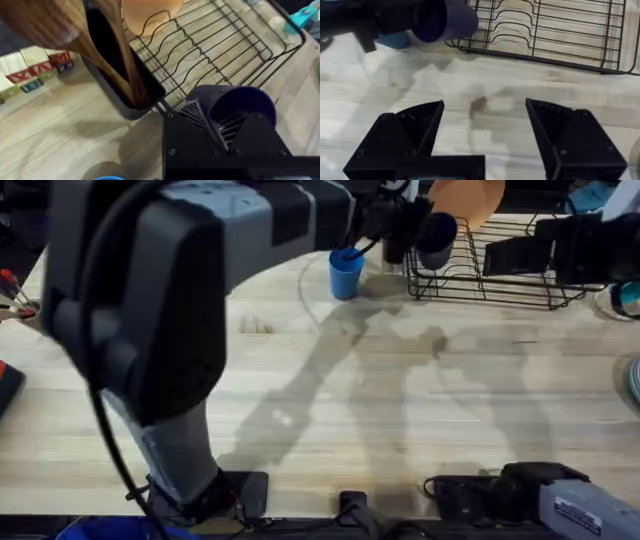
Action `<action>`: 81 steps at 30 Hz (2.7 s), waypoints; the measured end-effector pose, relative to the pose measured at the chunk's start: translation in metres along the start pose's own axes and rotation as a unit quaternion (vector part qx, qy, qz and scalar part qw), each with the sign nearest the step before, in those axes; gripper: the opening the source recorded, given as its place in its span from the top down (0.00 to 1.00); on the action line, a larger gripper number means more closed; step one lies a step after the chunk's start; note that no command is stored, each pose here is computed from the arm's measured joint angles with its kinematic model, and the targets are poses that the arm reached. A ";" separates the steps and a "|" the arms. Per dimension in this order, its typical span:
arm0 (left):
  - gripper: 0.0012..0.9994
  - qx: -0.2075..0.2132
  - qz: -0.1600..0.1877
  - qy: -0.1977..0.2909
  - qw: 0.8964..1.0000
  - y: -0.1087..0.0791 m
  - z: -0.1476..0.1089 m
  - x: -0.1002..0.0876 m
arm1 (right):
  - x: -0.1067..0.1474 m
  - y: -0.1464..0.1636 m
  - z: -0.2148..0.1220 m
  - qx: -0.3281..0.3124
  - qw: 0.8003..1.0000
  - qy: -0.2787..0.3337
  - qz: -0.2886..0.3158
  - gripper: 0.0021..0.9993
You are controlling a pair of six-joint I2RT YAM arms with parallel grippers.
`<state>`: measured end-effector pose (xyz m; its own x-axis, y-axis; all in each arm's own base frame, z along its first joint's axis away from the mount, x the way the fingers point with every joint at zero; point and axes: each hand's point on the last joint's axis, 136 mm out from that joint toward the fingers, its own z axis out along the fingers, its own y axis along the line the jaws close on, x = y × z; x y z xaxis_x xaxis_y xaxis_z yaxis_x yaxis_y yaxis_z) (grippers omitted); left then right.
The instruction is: Pick up the cup on the table and put them onto the rack.
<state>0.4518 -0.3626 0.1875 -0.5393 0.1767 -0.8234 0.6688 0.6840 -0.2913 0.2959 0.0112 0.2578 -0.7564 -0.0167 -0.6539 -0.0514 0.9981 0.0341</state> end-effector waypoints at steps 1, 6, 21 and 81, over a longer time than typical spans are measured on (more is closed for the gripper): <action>0.96 -0.001 -0.003 0.000 1.000 0.002 0.004 0.002 | 0.000 0.000 0.000 0.000 1.000 0.000 0.000 0.00; 0.96 -0.005 -0.017 0.008 1.000 0.010 0.019 0.015 | 0.000 0.000 0.000 0.000 1.000 0.001 -0.001 0.00; 0.96 -0.012 -0.030 0.015 0.999 0.016 0.029 0.026 | 0.002 0.000 0.000 0.000 1.000 0.003 -0.001 0.00; 0.66 0.000 -0.035 0.019 0.999 0.001 0.045 0.036 | 0.002 0.000 0.000 0.000 1.000 0.003 -0.002 0.00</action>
<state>0.4562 -0.3880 0.1357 -0.6040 0.1556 -0.7817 0.6291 0.6953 -0.3477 0.2946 0.0112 0.2567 -0.7608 -0.0201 -0.6487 -0.0538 0.9980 0.0322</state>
